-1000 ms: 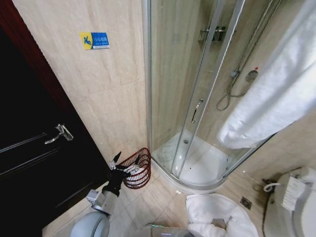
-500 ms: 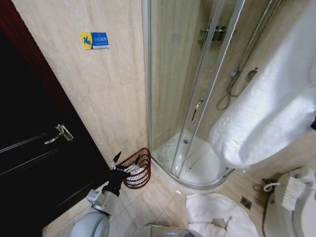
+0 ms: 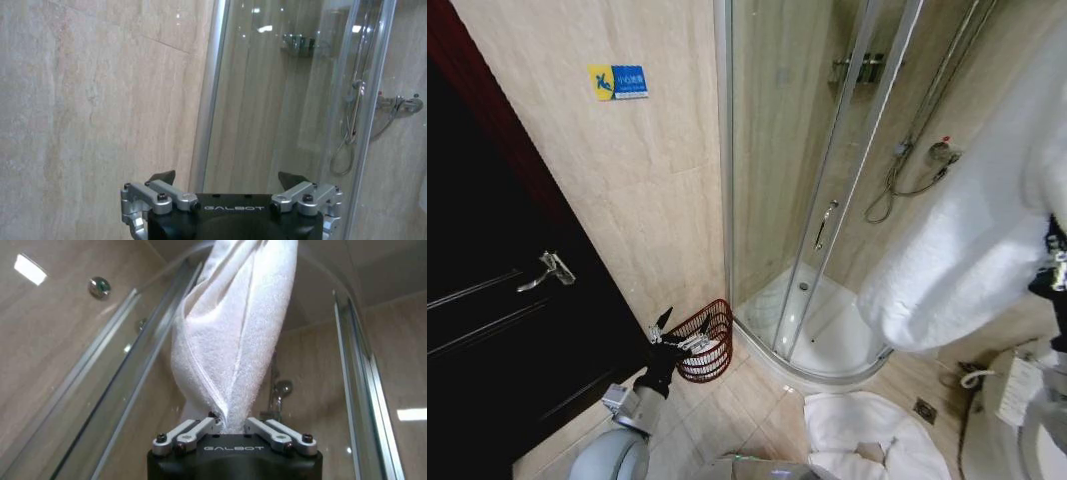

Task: Discard the used towel into the hamper.

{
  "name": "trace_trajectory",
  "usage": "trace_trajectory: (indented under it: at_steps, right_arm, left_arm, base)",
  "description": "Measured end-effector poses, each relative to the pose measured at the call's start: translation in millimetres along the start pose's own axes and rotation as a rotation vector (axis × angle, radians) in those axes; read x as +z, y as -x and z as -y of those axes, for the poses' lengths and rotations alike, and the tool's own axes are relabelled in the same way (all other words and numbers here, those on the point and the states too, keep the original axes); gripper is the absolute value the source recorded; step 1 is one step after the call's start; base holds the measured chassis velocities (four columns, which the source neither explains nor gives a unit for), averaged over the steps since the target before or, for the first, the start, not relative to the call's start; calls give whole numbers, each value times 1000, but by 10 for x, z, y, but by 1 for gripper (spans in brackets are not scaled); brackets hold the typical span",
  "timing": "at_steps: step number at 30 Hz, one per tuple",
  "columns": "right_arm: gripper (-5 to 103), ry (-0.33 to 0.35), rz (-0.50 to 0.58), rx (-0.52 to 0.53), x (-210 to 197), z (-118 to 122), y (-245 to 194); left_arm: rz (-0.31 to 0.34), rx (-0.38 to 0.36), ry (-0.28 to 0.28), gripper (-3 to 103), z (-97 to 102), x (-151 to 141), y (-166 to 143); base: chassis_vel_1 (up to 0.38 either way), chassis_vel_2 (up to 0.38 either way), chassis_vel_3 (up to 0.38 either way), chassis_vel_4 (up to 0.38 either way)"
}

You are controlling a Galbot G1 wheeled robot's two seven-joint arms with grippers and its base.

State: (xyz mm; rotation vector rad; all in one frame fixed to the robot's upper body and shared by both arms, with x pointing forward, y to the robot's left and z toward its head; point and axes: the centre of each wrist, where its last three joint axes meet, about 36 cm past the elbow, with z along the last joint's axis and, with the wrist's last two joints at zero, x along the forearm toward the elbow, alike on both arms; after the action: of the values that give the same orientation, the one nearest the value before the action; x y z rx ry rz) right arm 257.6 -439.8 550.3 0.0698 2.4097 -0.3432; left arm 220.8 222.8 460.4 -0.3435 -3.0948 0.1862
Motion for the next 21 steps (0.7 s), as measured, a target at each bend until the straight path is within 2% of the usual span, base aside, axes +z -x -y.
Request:
trace_trajectory:
  at_steps: [5,10,21]
  right_arm:
    - [6,17,2,-3,79,-129,-191]
    - [6,62,-11,49,182,-283,-419]
    - [6,70,-25,47,313,-368,-612]
  left_arm:
    - [0,0,0,100,0,0,0]
    - [0,0,0,100,0,0,0]
    - [0,0,0,100,0,0,0]
  base:
    - [0,0,0,0]
    - [0,0,0,0]
    - [0,0,0,0]
